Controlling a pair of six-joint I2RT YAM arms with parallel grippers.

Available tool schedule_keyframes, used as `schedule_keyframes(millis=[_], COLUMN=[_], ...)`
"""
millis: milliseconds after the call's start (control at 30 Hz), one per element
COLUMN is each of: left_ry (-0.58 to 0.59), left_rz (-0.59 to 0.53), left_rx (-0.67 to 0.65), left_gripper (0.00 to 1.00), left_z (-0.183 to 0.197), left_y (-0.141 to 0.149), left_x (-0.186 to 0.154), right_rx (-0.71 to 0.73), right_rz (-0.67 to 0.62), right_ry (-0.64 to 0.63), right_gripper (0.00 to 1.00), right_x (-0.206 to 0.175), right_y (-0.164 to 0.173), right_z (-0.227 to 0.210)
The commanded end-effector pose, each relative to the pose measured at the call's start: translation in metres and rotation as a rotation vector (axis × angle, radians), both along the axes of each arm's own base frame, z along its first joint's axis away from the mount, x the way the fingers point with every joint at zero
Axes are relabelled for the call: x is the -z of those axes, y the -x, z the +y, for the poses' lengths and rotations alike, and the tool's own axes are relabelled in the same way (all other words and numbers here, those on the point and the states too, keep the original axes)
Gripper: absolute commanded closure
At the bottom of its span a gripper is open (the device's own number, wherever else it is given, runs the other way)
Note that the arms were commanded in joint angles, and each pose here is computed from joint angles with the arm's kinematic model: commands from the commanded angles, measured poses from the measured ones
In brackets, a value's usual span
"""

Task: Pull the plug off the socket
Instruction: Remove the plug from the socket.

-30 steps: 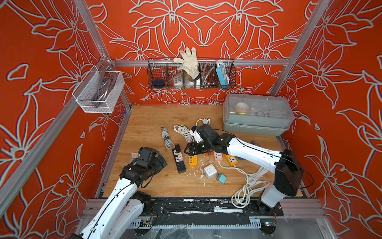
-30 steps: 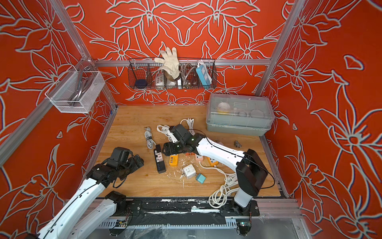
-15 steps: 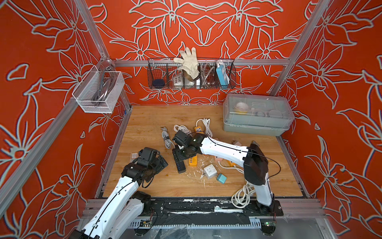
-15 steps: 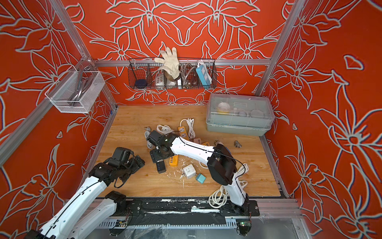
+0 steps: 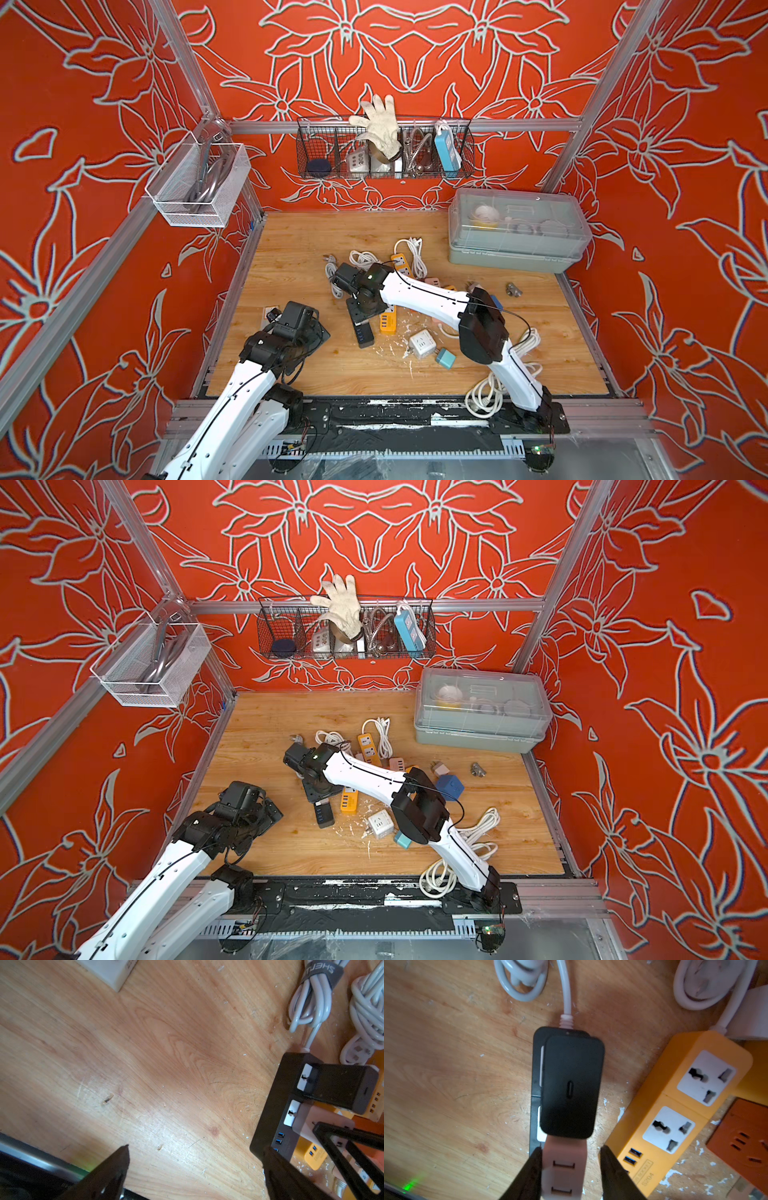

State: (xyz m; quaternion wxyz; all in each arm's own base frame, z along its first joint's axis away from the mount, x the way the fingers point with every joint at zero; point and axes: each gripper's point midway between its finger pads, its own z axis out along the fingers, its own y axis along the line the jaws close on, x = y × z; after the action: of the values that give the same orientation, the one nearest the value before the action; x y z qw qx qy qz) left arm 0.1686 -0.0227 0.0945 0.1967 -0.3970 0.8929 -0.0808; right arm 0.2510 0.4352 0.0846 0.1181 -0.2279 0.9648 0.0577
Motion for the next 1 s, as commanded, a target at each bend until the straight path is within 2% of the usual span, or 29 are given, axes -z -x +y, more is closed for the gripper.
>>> schedule_keyframes(millis=[0,133,300,400,567,633,733,833,967], left_ry=[0.018,0.116,0.364,0.46,0.474,0.465,0.389,0.324,0.308], left_rz=[-0.011,-0.064,-0.157,-0.196,-0.168,-0.156,-0.125,-0.088,-0.072], left_rx=[0.01,0.104,0.281,0.332,0.336,0.33,0.277,0.215,0.19], left_gripper=[0.01,0.07,0.14,0.18,0.21,0.21,0.19,0.18,0.18], left_z=[-0.003,-0.027,-0.079,-0.098,-0.103,-0.102,-0.087,-0.072,-0.066], left_y=[-0.001,-0.014,-0.03,-0.037,-0.044,-0.045,-0.043,-0.037,-0.032], left_x=[-0.003,-0.004,-0.004,-0.003,0.004,0.004,0.009,0.016,0.021], right_rx=[-0.006,-0.011,-0.049,-0.068,-0.103,-0.138,-0.186,-0.153,-0.098], right_rz=[-0.011,-0.024,-0.032,-0.019,0.006,0.023,0.029,0.006,0.03], right_ry=[0.067,0.072,-0.037,-0.063,-0.101,-0.143,-0.183,-0.112,-0.003], right_gripper=[0.58,0.62,0.65,0.67,0.65,0.6,0.49,0.46,0.49], right_x=[-0.001,-0.004,-0.011,-0.009,-0.006,-0.009,-0.014,-0.01,0.007], right_y=[0.001,0.005,0.01,0.012,0.009,0.01,0.011,-0.003,-0.018], right_z=[-0.011,-0.022,-0.021,-0.025,-0.025,-0.018,-0.007,-0.011,-0.022])
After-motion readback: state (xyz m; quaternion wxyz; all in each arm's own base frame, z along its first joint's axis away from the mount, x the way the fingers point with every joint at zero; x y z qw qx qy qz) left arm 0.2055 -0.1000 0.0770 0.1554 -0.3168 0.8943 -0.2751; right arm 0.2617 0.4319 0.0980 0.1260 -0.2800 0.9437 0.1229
